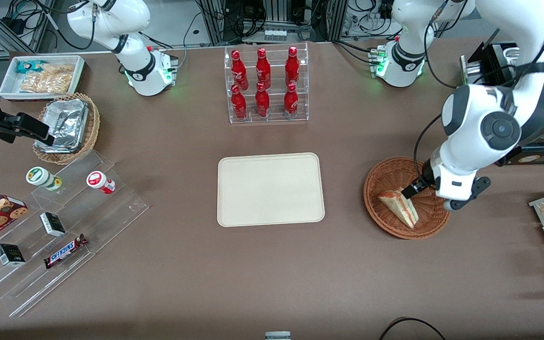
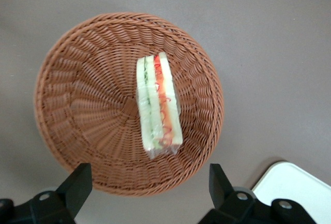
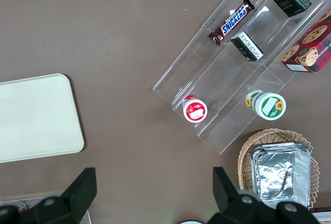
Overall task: Place sandwich from basket to tray
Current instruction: 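Lower the left gripper and close it on the wrapped sandwich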
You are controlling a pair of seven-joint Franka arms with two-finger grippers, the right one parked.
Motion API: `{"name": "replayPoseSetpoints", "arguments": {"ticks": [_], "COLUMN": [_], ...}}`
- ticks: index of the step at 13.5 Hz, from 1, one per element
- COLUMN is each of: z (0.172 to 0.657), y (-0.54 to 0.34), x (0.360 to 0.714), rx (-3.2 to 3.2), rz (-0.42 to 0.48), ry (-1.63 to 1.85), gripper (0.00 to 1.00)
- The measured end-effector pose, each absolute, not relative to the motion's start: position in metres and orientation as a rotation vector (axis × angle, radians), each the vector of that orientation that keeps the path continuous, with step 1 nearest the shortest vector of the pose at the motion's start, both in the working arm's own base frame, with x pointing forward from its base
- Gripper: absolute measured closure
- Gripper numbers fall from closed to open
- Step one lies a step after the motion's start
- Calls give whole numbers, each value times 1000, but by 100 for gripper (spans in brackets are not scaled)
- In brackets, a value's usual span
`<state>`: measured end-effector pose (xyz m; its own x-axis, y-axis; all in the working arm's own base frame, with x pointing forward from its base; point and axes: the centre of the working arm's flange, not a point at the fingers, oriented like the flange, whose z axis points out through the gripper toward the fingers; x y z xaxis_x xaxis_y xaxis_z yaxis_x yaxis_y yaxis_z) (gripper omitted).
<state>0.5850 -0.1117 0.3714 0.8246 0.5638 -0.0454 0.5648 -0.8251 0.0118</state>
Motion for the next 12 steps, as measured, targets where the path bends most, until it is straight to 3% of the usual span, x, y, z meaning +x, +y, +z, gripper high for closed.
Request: {"name": "replayPoseSetpoints", "arguments": {"ticks": [7,12], "z": [322,300], "y": [-113,-116], "x": [595,590], "rx": [2950,2986], "rz": [-89,-56], "ry": [996,1069], "gripper": [0,0]}}
